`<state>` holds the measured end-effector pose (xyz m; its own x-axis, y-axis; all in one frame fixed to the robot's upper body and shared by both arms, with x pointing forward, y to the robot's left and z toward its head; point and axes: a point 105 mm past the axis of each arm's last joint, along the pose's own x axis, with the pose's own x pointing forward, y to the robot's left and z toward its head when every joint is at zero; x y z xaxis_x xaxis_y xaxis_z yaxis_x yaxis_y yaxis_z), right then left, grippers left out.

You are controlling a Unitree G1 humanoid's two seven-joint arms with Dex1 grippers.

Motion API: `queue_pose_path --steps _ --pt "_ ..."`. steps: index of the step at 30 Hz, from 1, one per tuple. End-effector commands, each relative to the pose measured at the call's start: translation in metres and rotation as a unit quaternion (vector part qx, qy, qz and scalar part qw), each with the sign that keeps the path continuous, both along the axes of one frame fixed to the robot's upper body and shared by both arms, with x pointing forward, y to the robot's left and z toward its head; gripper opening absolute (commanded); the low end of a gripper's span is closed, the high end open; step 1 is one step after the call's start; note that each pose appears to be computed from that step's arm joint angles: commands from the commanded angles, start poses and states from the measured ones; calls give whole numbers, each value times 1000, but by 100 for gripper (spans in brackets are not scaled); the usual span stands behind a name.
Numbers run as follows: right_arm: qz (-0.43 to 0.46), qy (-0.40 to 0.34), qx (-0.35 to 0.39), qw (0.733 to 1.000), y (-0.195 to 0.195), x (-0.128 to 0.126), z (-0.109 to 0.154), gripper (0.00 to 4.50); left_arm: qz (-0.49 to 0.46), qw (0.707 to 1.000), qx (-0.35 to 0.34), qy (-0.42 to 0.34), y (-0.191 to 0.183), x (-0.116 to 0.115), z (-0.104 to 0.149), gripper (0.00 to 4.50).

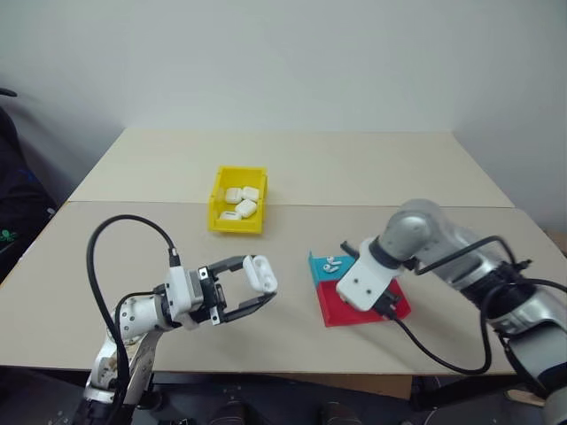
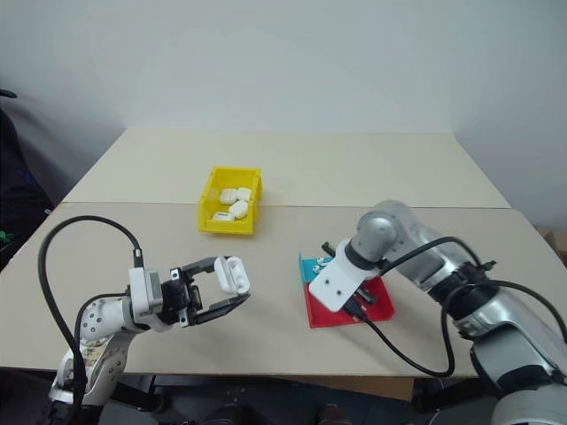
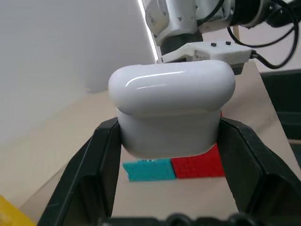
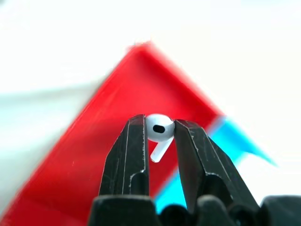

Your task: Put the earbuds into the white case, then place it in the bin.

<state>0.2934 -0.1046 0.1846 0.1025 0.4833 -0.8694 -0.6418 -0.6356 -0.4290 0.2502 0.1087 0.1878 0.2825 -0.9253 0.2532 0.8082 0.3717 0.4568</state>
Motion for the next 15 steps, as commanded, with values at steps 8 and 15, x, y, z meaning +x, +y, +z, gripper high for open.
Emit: queue_pose_path --steps 8,15 --pt "-129 19 379 916 -27 -21 117 63 -103 994 -45 -8 -29 -7 48 277" --pt "-76 64 564 820 -18 -40 167 63 -136 991 5 15 -39 -9 60 277"
